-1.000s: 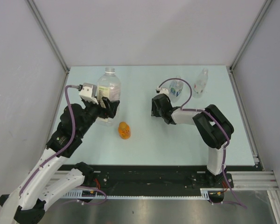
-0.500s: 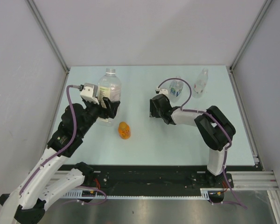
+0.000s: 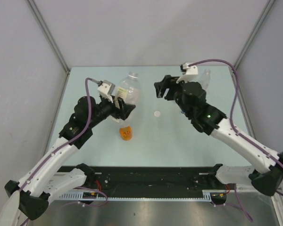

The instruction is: Unscrew the bottle caps

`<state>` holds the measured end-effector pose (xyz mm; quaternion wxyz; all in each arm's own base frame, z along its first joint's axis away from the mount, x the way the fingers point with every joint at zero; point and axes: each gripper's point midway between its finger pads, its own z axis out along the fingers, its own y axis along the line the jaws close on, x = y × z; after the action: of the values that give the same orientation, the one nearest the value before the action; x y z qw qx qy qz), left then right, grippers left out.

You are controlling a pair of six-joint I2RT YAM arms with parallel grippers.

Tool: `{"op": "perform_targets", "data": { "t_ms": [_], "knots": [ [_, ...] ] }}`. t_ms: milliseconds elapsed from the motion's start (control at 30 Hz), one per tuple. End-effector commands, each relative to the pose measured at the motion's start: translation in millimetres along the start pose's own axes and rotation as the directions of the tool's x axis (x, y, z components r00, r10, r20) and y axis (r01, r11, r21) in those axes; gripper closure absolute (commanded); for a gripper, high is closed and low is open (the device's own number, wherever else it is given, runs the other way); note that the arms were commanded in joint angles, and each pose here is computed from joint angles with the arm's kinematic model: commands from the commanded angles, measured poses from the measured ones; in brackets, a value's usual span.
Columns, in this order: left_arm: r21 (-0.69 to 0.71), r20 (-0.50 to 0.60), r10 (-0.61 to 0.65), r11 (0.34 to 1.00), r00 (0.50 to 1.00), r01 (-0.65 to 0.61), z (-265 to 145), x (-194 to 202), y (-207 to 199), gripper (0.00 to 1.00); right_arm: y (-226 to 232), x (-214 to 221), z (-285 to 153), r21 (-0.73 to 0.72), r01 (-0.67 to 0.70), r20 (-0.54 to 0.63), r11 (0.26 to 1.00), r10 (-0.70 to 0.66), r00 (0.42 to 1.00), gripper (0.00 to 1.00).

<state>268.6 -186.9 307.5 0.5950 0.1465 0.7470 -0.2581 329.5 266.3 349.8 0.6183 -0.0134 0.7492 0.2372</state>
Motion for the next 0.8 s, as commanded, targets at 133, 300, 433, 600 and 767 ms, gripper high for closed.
{"op": "perform_targets", "data": {
  "t_ms": [133, 300, 433, 600, 767],
  "knots": [
    [0.755, 0.107, -0.009, 0.652, 0.994, -0.075, -29.3, -32.7, -135.5, 1.0, 31.2, -51.0, -71.9, -0.382, -0.15, -0.064, 0.912, 0.136, 0.989, 0.2],
    [0.836, 0.102, 0.003, 0.542, 0.995, -0.087, -38.3, -33.4, -149.9, 1.0, 45.2, -70.6, -108.2, -0.529, -0.171, -0.059, 0.832, 0.165, 0.985, 0.18],
    [0.848, 0.094, 0.0, 0.524, 0.996, -0.08, -35.5, -31.1, -152.0, 1.0, 52.2, -80.7, -128.1, -0.602, -0.185, -0.07, 0.777, 0.18, 0.981, 0.16],
    [0.852, 0.063, 0.014, 0.519, 0.998, -0.061, -26.5, -22.2, -150.6, 1.0, 59.8, -94.7, -156.6, -0.673, -0.129, -0.016, 0.728, 0.16, 0.987, 0.08],
    [0.854, 0.027, 0.024, 0.519, 0.999, -0.036, -17.4, -14.2, -149.4, 1.0, 58.5, -96.3, -164.4, -0.679, -0.108, -0.001, 0.727, 0.145, 0.989, 0.01]
  ]
}}
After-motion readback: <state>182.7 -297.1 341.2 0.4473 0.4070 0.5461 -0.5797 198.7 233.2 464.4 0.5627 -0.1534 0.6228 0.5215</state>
